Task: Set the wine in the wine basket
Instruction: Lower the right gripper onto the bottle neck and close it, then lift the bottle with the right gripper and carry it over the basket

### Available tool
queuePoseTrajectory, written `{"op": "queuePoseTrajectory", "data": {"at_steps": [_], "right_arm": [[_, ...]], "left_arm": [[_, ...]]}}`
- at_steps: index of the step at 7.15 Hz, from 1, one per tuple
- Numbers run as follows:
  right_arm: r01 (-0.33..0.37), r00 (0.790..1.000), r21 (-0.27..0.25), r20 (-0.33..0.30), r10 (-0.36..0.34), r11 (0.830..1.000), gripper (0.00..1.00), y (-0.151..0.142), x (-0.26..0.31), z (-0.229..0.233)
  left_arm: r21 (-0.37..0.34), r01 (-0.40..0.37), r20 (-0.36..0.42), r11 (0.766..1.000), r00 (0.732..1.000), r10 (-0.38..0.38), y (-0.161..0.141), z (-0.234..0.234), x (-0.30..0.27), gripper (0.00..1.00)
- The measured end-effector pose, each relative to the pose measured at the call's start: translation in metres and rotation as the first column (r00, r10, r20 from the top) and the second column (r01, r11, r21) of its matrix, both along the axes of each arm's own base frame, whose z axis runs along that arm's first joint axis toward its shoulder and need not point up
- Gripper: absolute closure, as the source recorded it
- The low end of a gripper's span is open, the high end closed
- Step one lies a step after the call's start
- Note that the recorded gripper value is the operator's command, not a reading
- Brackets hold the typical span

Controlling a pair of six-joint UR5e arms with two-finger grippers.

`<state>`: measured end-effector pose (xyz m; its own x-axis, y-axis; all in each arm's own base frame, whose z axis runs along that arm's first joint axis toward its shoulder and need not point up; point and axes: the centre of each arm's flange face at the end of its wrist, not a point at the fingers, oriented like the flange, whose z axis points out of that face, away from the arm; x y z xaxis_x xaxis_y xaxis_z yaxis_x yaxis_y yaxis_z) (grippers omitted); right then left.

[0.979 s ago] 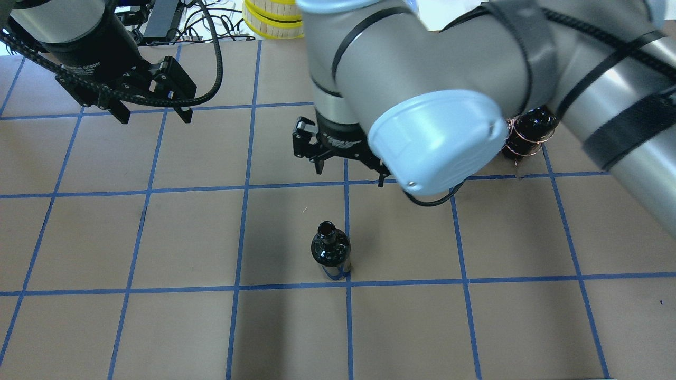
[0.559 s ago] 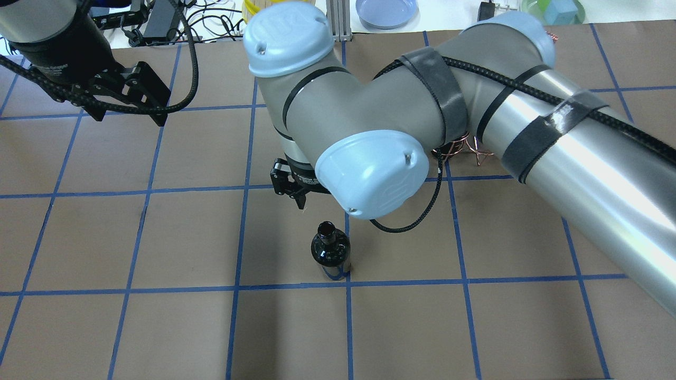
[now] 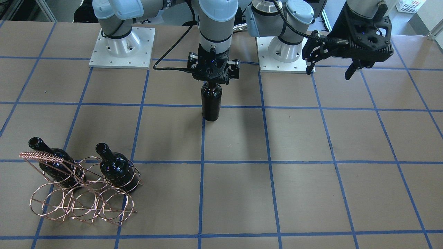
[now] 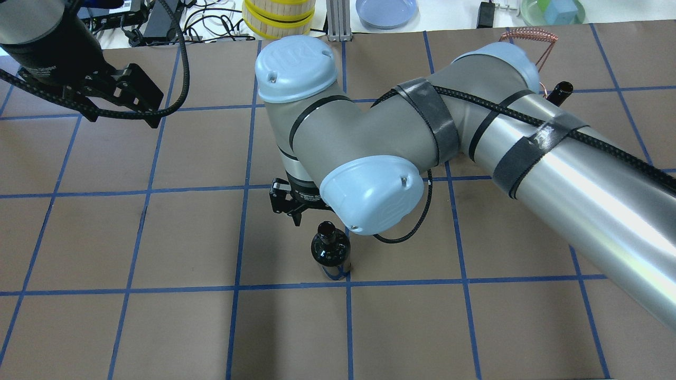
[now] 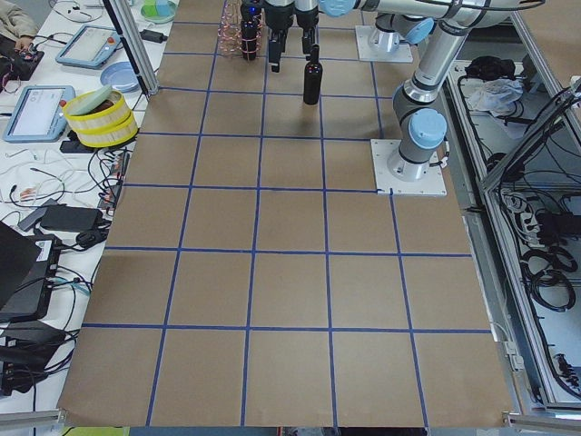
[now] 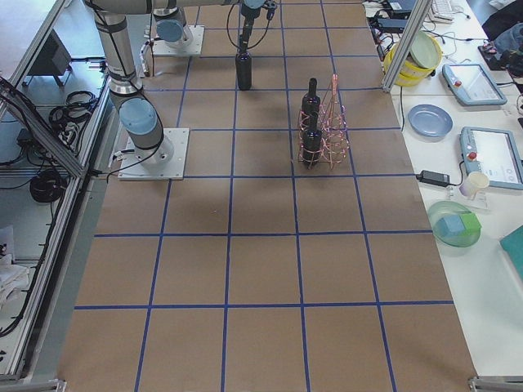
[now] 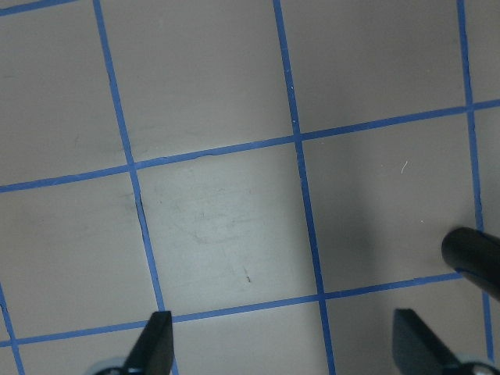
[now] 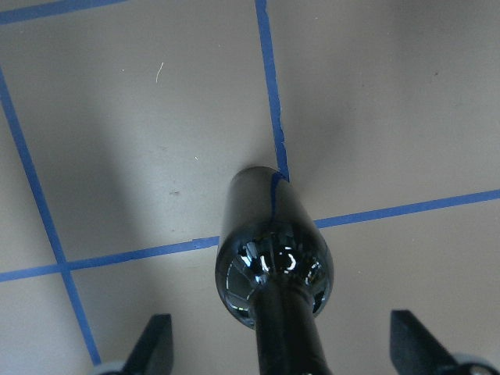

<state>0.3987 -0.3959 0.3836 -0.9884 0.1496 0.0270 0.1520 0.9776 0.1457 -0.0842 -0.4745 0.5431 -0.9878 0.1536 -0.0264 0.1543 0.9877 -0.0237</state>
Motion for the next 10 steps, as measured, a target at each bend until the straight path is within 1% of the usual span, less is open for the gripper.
{"op": "queuePoseTrajectory", "data": {"at_steps": [1,2,3,4,7,8,10], "right_arm": [[-0.001,1.0,0.006,-0.001,0.001,1.0,0.17,0.003,-0.001,-0.003],[-0.001,1.0,0.01,-0.002,0.001,1.0,0.55,0.005,-0.002,-0.005],[-0.001,1.0,0.013,-0.002,0.001,1.0,0.83,0.007,-0.003,-0.006],[-0.001,1.0,0.014,-0.003,0.001,1.0,1.0,0.007,-0.003,-0.007],[-0.025,1.0,0.008,0.003,0.025,1.0,1.0,0.007,-0.003,-0.005],[-0.031,0.999,-0.002,0.008,0.031,1.0,1.0,0.005,-0.003,0.0],[-0.009,1.0,-0.045,0.018,0.01,0.999,1.0,-0.008,-0.016,0.033]], "left_arm": [[0.0,0.0,0.001,1.0,1.0,0.0,0.001,0.001,0.0,0.0],[-0.001,0.0,0.002,1.0,1.0,0.0,0.002,0.001,0.0,0.0],[0.0,0.001,0.001,1.0,1.0,-0.001,0.003,0.001,0.0,0.0],[0.0,0.001,0.001,1.0,1.0,-0.001,0.003,0.001,0.0,0.0],[0.004,0.002,0.0,1.0,1.0,-0.002,0.004,0.001,-0.001,0.0],[0.003,0.001,0.0,1.0,1.0,-0.001,0.003,0.001,-0.001,0.0],[0.002,0.001,0.0,1.0,1.0,-0.001,0.003,0.001,-0.001,0.0]]}}
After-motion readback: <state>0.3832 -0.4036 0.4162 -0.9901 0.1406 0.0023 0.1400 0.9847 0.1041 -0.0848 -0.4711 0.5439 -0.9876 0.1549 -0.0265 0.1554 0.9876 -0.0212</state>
